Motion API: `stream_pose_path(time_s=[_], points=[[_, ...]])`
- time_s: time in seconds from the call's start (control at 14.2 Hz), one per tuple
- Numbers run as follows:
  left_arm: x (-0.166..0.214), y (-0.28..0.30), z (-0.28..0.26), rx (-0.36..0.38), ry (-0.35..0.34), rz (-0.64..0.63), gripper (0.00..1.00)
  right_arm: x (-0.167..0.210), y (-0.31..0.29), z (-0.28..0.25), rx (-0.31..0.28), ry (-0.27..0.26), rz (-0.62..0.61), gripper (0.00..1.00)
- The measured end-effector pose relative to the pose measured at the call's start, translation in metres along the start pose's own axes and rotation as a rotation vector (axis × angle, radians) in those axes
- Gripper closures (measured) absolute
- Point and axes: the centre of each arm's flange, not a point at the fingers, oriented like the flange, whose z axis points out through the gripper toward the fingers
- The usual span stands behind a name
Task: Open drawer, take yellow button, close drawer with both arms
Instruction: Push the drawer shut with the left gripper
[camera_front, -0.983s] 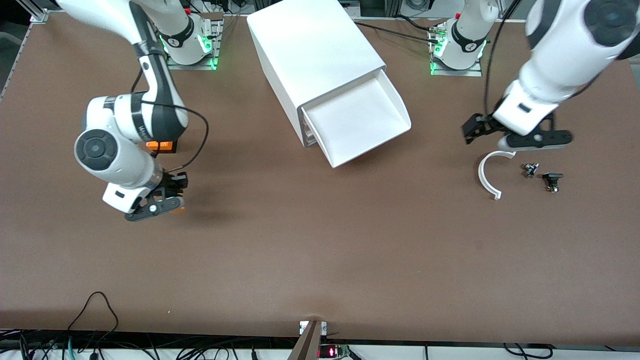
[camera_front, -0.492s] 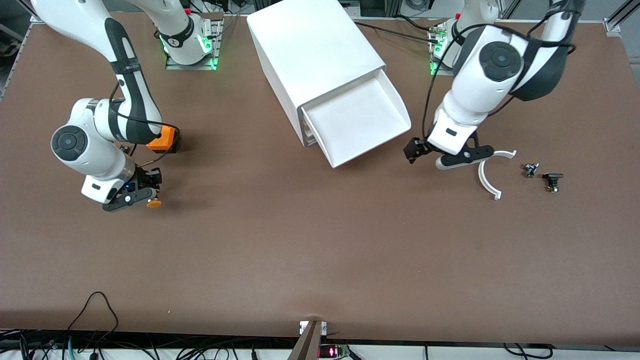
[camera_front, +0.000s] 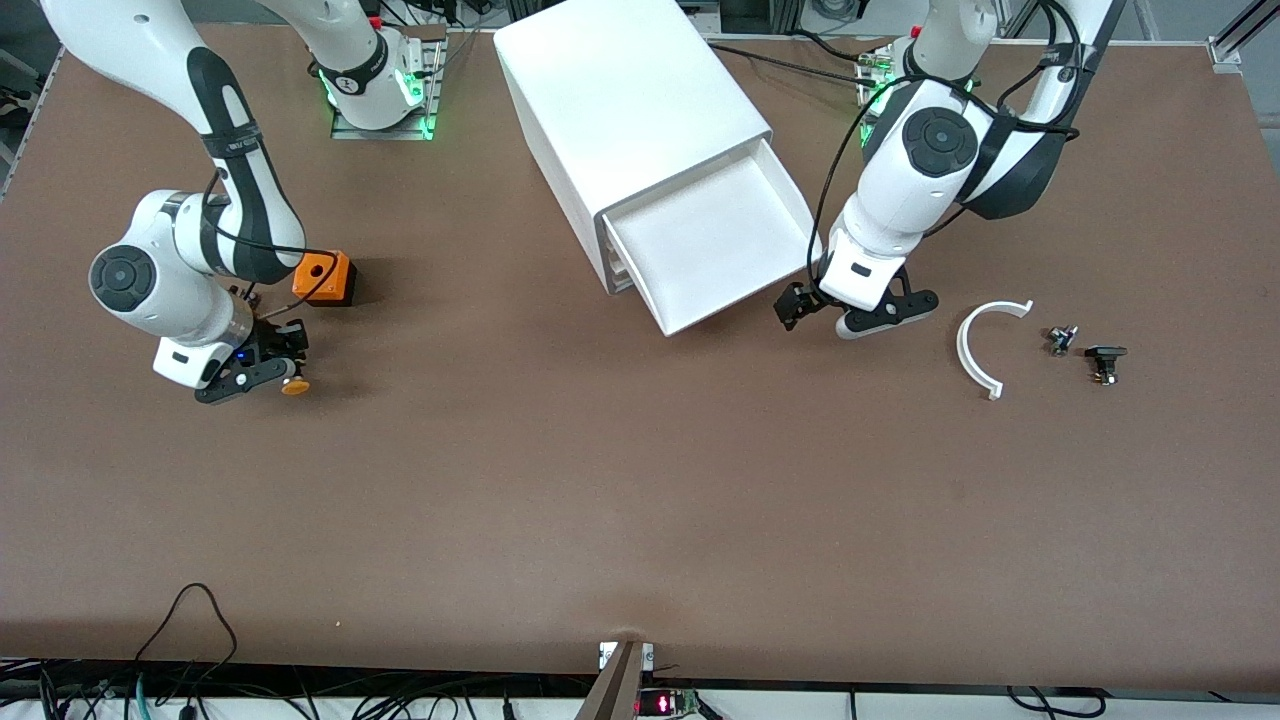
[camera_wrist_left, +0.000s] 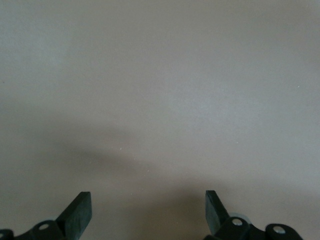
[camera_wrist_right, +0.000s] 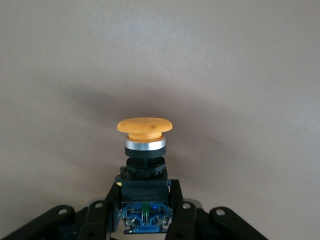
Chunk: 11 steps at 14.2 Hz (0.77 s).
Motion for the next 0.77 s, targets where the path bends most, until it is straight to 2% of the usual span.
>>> stream_pose_path(time_s=[0.14,0.35,0.42,0.56,0.63,0.7,0.77], points=[[-0.017,0.008,0.012,0.012,-0.024,0.022,0.0,-0.004,-0.001,0.01,0.004,-0.015,0.001,0.59],[-0.067,0.035,0.021,0.02,-0.056,0.012,0.0,-0.005,0.006,0.01,0.001,-0.008,0.012,0.55],[-0.085,0.045,0.022,0.021,-0.063,-0.005,0.0,-0.003,0.006,0.004,-0.003,0.005,0.011,0.49],[-0.124,0.064,0.021,0.024,-0.078,-0.022,0.0,0.008,0.0,-0.015,-0.002,0.034,-0.004,0.3],[-0.141,0.07,0.02,0.03,-0.084,-0.01,0.0,0.014,-0.003,-0.029,0.015,0.038,-0.002,0.19],[-0.157,0.074,0.02,0.04,-0.089,0.009,0.0,0.023,-0.006,-0.045,0.047,0.042,0.009,0.12],[-0.173,0.077,0.02,0.046,-0.092,0.031,0.0,0.033,-0.009,-0.067,0.086,0.048,0.018,0.0]])
